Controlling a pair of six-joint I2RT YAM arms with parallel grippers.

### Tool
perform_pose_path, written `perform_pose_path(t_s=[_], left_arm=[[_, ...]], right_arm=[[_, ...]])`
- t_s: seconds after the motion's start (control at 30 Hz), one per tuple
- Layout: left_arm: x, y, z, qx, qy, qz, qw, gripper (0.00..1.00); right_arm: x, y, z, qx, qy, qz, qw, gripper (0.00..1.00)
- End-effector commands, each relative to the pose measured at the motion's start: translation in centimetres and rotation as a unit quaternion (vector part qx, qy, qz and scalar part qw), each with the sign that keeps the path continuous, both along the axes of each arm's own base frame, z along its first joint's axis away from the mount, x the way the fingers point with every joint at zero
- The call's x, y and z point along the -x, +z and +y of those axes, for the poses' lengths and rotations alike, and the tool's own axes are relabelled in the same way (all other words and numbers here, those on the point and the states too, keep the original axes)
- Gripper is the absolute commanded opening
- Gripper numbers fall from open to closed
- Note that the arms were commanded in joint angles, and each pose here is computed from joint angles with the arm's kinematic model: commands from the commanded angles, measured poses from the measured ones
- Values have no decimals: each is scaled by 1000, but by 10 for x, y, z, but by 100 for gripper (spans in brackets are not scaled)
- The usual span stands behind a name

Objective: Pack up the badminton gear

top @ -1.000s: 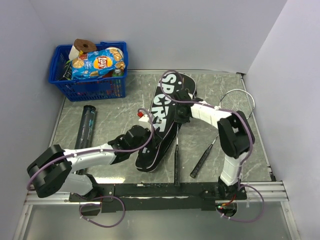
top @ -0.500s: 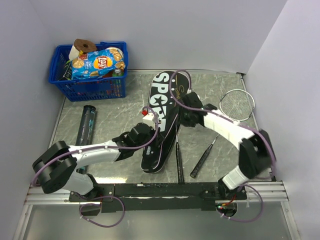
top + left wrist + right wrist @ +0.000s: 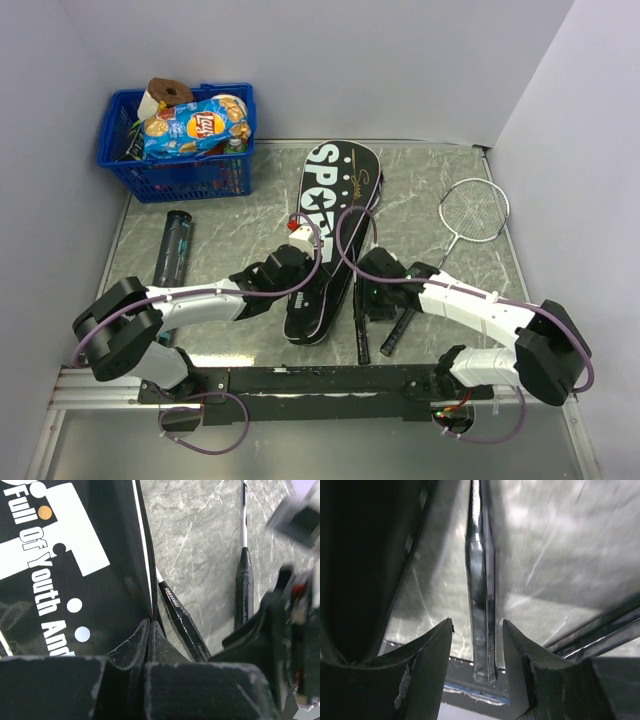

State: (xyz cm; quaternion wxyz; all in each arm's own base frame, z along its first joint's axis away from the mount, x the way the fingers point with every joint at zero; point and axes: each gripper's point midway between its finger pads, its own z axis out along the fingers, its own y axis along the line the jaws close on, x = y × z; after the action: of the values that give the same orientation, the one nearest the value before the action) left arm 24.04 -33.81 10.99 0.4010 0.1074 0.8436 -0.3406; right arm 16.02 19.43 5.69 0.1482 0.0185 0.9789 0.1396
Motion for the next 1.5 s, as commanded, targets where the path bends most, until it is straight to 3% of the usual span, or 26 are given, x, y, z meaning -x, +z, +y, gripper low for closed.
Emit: perform_pose_path(t_s=[0.0,0.33,0.43,0.47,0.57,0.6,1.07,1.23,1.47], left_arm=[[-8,35,-16,43,-5,-31,999,1],[-4,36,-12,51,-4,-30,998,1],[-3,36,-11,50,-5,-29,998,1],[-2,35,-10,50,-5,-28,998,1],[0,34,-10,50,-12,-29,998,1],[1,33,-10,48,-15,-29,998,1],[15,7,-3,45,-21,0,999,1],[13,9,-4,38,-22,-4,999,1],[11,8,-5,38,-19,-6,999,1]], right_arm=[[12,-2,14,-42,-22,10,999,52],[26,-32,22,-43,-29,44,998,46],[25,-38,23,-42,-36,48,997,32],[24,-39,23,-41,-38,48,997,21],[18,-36,24,-35,-37,39,998,3],[10,-30,26,-31,-39,26,998,0],[-35,6,37,-45,-29,-20,998,0],[-29,6,29,-36,-28,-20,999,30],[-2,-2,14,-35,-29,-2,999,46]])
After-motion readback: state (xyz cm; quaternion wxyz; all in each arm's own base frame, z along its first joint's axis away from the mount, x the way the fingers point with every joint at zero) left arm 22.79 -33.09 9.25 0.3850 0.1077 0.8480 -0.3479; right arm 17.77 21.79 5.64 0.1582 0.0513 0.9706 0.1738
